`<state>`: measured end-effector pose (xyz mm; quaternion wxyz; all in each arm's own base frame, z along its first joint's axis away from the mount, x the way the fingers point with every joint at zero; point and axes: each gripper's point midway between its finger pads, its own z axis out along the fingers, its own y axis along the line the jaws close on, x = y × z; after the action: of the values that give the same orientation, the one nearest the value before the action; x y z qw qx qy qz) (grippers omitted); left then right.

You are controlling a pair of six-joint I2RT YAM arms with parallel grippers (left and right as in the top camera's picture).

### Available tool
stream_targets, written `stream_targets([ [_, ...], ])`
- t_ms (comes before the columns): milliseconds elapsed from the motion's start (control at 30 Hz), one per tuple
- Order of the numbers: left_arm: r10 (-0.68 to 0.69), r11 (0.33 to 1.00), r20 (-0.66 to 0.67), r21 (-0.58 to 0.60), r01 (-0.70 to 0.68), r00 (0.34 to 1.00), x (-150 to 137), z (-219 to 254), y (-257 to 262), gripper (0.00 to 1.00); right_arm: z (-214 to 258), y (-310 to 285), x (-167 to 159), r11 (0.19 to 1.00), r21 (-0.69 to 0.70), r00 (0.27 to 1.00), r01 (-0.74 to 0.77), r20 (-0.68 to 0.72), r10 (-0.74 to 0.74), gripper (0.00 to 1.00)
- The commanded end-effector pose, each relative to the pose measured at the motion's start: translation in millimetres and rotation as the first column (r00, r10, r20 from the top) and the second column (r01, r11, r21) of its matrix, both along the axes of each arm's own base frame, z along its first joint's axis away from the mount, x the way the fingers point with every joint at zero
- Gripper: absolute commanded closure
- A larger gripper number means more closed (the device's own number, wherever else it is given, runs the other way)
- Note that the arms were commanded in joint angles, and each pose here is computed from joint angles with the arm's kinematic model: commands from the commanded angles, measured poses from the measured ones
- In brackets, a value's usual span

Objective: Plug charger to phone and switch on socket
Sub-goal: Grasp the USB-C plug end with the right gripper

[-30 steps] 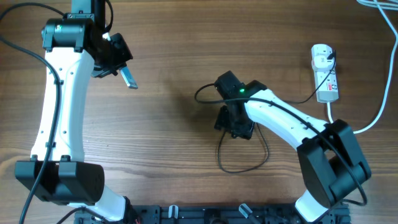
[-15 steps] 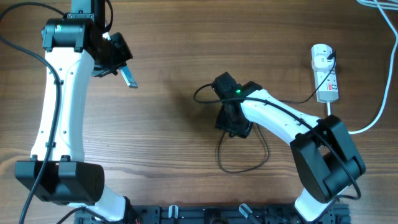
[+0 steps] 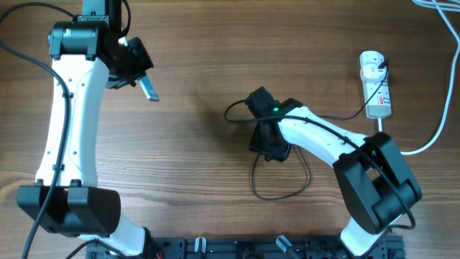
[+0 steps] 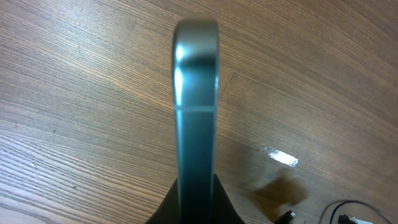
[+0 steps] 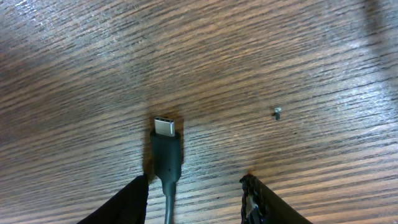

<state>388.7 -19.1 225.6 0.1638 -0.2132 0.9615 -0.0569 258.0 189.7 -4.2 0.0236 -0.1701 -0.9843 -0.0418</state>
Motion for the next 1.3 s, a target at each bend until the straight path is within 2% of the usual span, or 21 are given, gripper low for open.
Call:
stream_targets([
  [0,0.021,1.000,0.008,-0.001,-0.021,1.000,1.9,1.1,2.1,0.96,-15.2,-1.4,-7.5,1.000,-0.015,0.999,0.021,-0.046,-0.022,0.50],
  [167,0.020,1.000,0.010,-0.001,-0.020,1.000,2.3,1.3,1.9,0.96,-28.5,-1.0,-15.4,0.999,-0.028,0.995,0.036,-0.095,-0.039,0.54],
  [300,0.021,1.000,0.019,-0.002,-0.021,1.000,4.4,2.1,1.8,0.96,-29.4,15.0,-23.1,1.000,-0.018,0.996,-0.011,-0.083,0.009,0.54],
  [367,0.020,1.000,0.019,-0.002,-0.020,1.000,4.4,2.1,1.8,0.96,-29.8,16.0,-24.5,0.999,-0.030,0.996,0.017,-0.082,-0.020,0.53],
  [600,0.020,1.000,0.020,-0.001,-0.020,1.000,4.5,2.1,1.9,0.96,-30.0,-11.9,-17.6,0.983,-0.180,0.999,0.039,-0.020,-0.043,0.56],
  [900,0.020,1.000,0.020,-0.002,-0.020,1.000,4.5,2.1,1.8,0.96,-30.8,-15.7,-15.8,0.980,-0.199,1.000,-0.010,-0.015,0.008,0.57],
  [967,0.020,1.000,0.019,-0.001,-0.020,1.000,4.4,2.1,1.9,0.96,-31.1,-13.7,-14.5,0.982,-0.190,1.000,-0.005,-0.009,0.004,0.66],
  [1133,0.020,1.000,0.019,-0.002,-0.020,1.000,4.4,2.1,1.8,0.96,-31.1,-13.1,-15.8,0.982,-0.187,1.000,-0.005,-0.016,0.002,0.69],
  [1200,0.020,1.000,0.019,-0.002,-0.020,1.000,4.4,2.1,1.8,0.96,-31.2,-10.7,-16.6,0.985,-0.173,1.000,-0.005,-0.022,0.001,0.75],
  [1267,0.020,1.000,0.019,-0.002,-0.020,1.000,4.3,2.0,1.8,0.96,-31.2,-10.9,-15.8,0.985,-0.175,1.000,-0.004,-0.018,0.001,0.76],
])
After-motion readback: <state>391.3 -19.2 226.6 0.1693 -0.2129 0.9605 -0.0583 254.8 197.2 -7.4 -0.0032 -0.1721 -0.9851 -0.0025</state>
